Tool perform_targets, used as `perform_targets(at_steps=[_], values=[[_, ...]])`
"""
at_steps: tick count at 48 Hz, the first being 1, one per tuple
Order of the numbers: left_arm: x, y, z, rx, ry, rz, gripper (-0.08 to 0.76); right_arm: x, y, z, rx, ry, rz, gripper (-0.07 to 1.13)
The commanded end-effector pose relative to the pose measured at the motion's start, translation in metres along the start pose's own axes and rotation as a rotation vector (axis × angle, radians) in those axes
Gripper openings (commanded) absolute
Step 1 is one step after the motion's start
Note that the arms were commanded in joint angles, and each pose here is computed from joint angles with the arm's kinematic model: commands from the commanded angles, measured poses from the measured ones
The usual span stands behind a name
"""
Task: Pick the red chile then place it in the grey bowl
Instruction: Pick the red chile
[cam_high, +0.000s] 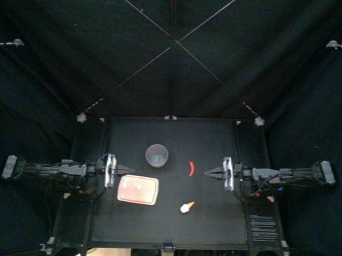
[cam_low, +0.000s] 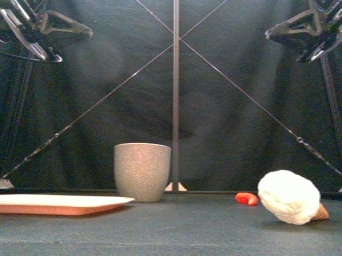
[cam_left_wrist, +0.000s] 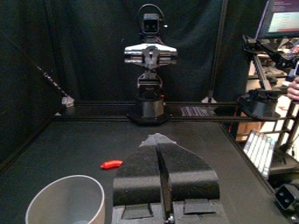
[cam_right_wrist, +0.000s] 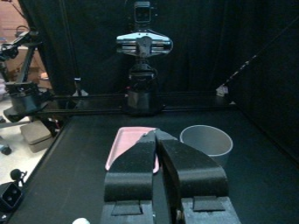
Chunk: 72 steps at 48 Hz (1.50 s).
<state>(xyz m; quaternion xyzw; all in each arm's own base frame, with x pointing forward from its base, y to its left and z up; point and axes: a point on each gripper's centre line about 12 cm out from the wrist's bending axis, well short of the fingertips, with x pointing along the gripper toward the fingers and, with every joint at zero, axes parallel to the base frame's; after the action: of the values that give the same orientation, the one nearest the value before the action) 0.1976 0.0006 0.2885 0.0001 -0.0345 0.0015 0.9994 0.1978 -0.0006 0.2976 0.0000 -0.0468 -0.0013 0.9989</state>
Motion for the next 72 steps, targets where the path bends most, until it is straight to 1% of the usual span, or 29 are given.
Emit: perform_targets(at_steps=[1,10,15,16,23,25,29,36,44,50,53,61,72], values=[[0.000,0.002,0.004,-0.001,-0.018,0.008,-0.042,0.008,0.001,0.003,0.068,0.005,0.000,0.04],[-0.001,0.002,0.005,-0.001,-0.023,0.010,-0.040,0.039,-0.009,0.000,0.377,0.087,-0.090,0.05],[-0.001,0.002,0.005,0.001,-0.025,0.008,-0.040,0.056,-0.020,-0.011,0.519,0.188,-0.166,0.05],[-0.001,0.002,0.005,0.001,-0.025,0.008,-0.040,0.056,-0.021,-0.012,0.527,0.198,-0.173,0.05],[-0.001,0.002,0.005,0.001,-0.023,0.008,-0.040,0.063,-0.047,-0.039,0.628,0.380,-0.307,0.08],[-0.001,0.002,0.005,-0.001,-0.023,0.010,-0.042,0.062,-0.054,-0.045,0.644,0.420,-0.338,0.11],[-0.001,0.002,0.004,-0.001,-0.020,0.008,-0.040,0.058,-0.070,-0.058,0.677,0.496,-0.407,0.20],[-0.001,0.002,0.004,-0.001,-0.017,0.008,-0.040,0.051,-0.089,-0.074,0.707,0.553,-0.494,0.43],[-0.001,0.002,0.004,0.001,-0.018,0.009,-0.040,0.057,-0.096,-0.092,0.723,0.612,-0.524,0.76],[-0.001,0.002,0.004,0.002,-0.018,0.009,-0.040,0.068,-0.095,-0.106,0.741,0.690,-0.523,0.92],[-0.001,0.002,0.003,0.002,-0.017,0.009,-0.040,0.075,-0.096,-0.113,0.766,0.738,-0.528,0.95],[-0.001,0.001,0.003,0.002,-0.017,0.007,-0.040,0.094,-0.102,-0.134,0.802,0.834,-0.549,0.95],[-0.001,0.001,0.003,0.004,-0.017,0.007,-0.040,0.106,-0.111,-0.156,0.775,0.921,-0.594,0.95]])
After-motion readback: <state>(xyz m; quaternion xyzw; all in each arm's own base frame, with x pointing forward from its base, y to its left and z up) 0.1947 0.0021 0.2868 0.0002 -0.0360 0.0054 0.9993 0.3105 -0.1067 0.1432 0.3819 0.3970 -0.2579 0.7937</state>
